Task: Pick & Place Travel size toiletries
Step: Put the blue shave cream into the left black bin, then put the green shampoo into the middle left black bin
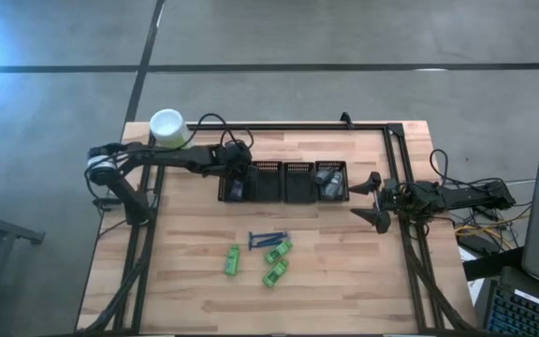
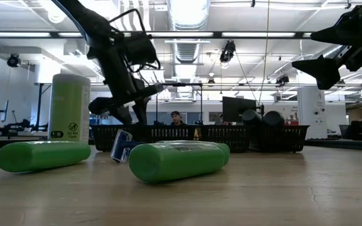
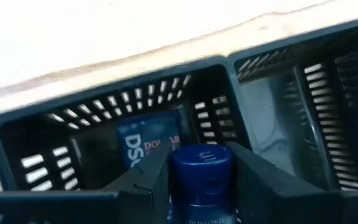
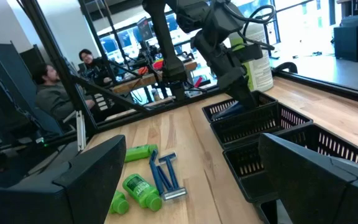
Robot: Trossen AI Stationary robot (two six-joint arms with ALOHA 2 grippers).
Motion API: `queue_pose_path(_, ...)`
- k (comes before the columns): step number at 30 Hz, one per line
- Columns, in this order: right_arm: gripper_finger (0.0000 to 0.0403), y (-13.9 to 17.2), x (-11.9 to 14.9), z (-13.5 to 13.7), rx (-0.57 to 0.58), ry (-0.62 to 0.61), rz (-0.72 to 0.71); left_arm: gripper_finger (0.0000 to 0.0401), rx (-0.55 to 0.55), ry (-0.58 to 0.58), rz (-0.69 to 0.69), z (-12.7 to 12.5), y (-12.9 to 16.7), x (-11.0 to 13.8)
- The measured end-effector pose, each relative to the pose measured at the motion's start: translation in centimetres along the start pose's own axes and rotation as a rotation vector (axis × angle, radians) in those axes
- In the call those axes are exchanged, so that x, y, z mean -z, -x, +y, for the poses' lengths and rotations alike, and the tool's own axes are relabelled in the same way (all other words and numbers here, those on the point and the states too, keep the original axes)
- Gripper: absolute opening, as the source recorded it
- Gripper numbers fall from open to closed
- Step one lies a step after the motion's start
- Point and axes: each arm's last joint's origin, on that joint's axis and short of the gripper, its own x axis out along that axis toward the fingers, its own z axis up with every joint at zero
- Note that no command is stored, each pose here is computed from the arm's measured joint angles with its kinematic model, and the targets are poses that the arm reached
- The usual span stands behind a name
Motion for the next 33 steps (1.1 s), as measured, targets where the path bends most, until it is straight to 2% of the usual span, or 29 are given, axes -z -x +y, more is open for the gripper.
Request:
queue_pose_path(7,0.0364,0.0,0.0,0.0,0.000,0.000,0.000,0.0142,-0.013,-0.052,-0.015,0.2,0.0,-0.2)
queue_pose_path(21,0.0364,0.0,0.0,0.0,0.000,0.000,0.000,0.0225,-0.024,-0.059,-0.038,0.3,0.5,-0.4)
queue_pose_path(33,0.0364,0.0,0.0,0.0,0.000,0.000,0.000,0.0231,0.054,-0.094,-0.101,0.1,4.1,-1.0)
